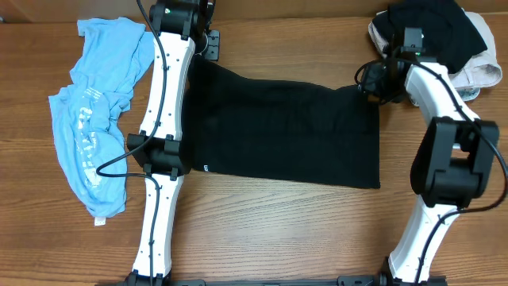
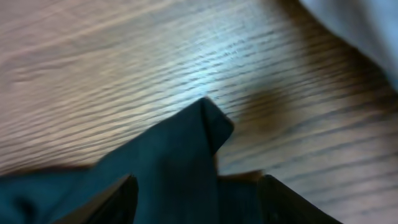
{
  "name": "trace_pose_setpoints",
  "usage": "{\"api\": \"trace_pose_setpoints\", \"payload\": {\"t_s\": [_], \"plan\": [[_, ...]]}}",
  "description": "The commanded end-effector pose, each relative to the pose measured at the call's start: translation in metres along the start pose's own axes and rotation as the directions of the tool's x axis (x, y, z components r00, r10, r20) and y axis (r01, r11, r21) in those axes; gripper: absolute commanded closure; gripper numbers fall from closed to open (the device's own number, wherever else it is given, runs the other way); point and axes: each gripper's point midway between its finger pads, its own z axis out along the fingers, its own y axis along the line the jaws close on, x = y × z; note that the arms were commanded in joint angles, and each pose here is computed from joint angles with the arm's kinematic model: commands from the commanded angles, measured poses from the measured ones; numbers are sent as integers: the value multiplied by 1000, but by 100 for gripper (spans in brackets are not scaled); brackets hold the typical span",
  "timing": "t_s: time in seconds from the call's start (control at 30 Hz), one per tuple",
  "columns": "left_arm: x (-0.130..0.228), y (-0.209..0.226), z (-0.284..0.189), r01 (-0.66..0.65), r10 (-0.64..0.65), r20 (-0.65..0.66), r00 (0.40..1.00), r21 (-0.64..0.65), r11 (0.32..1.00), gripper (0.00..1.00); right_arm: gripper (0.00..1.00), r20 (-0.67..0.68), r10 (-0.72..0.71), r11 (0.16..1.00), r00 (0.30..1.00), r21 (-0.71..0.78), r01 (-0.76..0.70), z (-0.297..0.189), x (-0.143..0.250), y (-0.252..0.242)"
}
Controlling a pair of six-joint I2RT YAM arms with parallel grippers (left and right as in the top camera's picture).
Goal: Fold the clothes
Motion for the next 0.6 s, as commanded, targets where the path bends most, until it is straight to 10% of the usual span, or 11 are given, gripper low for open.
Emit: {"api": "trace_pose_setpoints", "payload": {"t_s": [0.0,0.27,0.57], "plan": [[-10,1,-26,11,-10,62,998,-18,1000,96,33,-2,-10,1000,1000,23,10,17,1,-4],[-11,4,-26,16,-14,64,998,-33,999,96,35,-38,-18,1000,999,4,18,49,12,0],[-11,14,-27,45,-38,72,997,-89,995,96,72,-6,-70,997,997,-25,70,53,11,28]]}}
